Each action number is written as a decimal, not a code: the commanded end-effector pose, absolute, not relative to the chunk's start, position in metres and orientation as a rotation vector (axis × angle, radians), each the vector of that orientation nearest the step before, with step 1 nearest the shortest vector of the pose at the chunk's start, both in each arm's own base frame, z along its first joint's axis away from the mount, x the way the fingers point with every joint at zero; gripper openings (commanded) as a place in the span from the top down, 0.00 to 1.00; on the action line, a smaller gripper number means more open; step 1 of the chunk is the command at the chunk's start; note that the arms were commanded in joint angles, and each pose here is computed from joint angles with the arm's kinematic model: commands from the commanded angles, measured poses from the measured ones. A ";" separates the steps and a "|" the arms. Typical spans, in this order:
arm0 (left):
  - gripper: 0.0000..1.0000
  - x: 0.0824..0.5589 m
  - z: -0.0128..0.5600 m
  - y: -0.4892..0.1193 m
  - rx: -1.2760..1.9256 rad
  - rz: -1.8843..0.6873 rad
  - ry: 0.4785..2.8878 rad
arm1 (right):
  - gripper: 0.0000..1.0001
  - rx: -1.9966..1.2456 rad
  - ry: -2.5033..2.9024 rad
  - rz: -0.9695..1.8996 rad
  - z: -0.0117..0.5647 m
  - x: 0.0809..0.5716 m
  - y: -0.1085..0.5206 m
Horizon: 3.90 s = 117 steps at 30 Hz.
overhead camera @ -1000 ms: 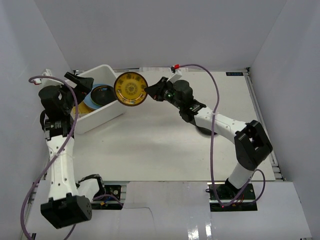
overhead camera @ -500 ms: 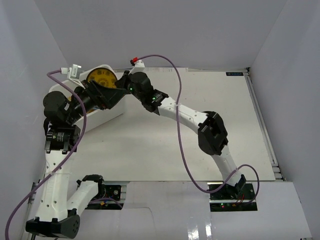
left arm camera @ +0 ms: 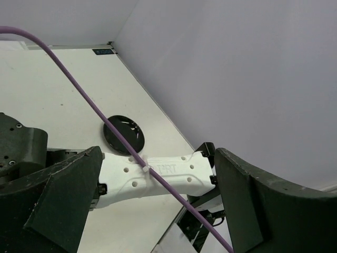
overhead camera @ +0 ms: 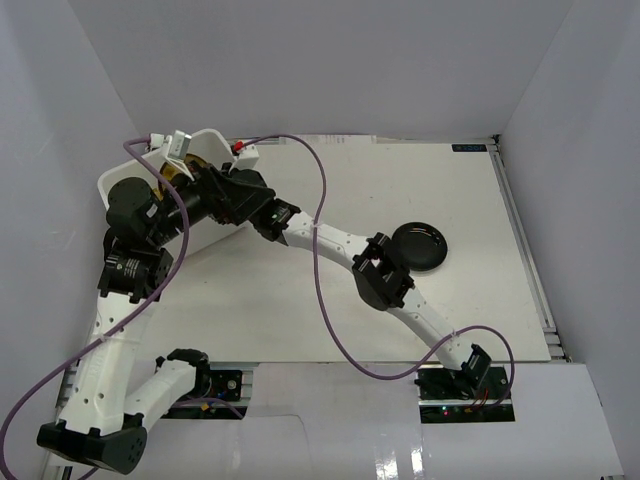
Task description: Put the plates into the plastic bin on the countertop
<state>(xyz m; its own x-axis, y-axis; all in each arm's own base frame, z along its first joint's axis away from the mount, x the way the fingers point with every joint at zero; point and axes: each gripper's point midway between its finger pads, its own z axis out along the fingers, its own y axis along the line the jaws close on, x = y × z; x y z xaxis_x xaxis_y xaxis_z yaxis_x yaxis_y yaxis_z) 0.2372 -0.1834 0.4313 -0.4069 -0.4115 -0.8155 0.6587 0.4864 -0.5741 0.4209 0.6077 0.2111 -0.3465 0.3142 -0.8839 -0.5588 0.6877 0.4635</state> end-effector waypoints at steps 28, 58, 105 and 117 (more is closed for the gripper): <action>0.08 0.279 0.338 -0.212 -0.036 -1.155 1.855 | 0.92 0.112 1.604 0.825 0.273 0.364 0.283; 0.38 0.357 0.053 -0.483 0.285 -0.938 2.377 | 0.91 0.248 1.624 0.462 0.227 0.249 0.076; 1.00 0.388 0.189 0.082 -1.011 -0.221 1.873 | 0.65 -0.023 1.755 0.719 0.219 0.242 0.138; 0.03 0.382 0.240 0.072 -0.928 -0.297 1.756 | 0.59 -0.023 1.757 0.753 0.220 0.241 0.143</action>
<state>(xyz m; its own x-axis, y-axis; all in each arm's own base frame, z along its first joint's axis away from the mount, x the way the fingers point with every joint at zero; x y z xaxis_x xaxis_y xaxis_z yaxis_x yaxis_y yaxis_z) 0.3834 0.0817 0.2002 -0.1638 -0.7170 -0.6775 -0.5288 0.6436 -0.5533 0.2386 0.1385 0.2009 -0.3814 0.3334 -0.8622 -0.3429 0.8151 0.4669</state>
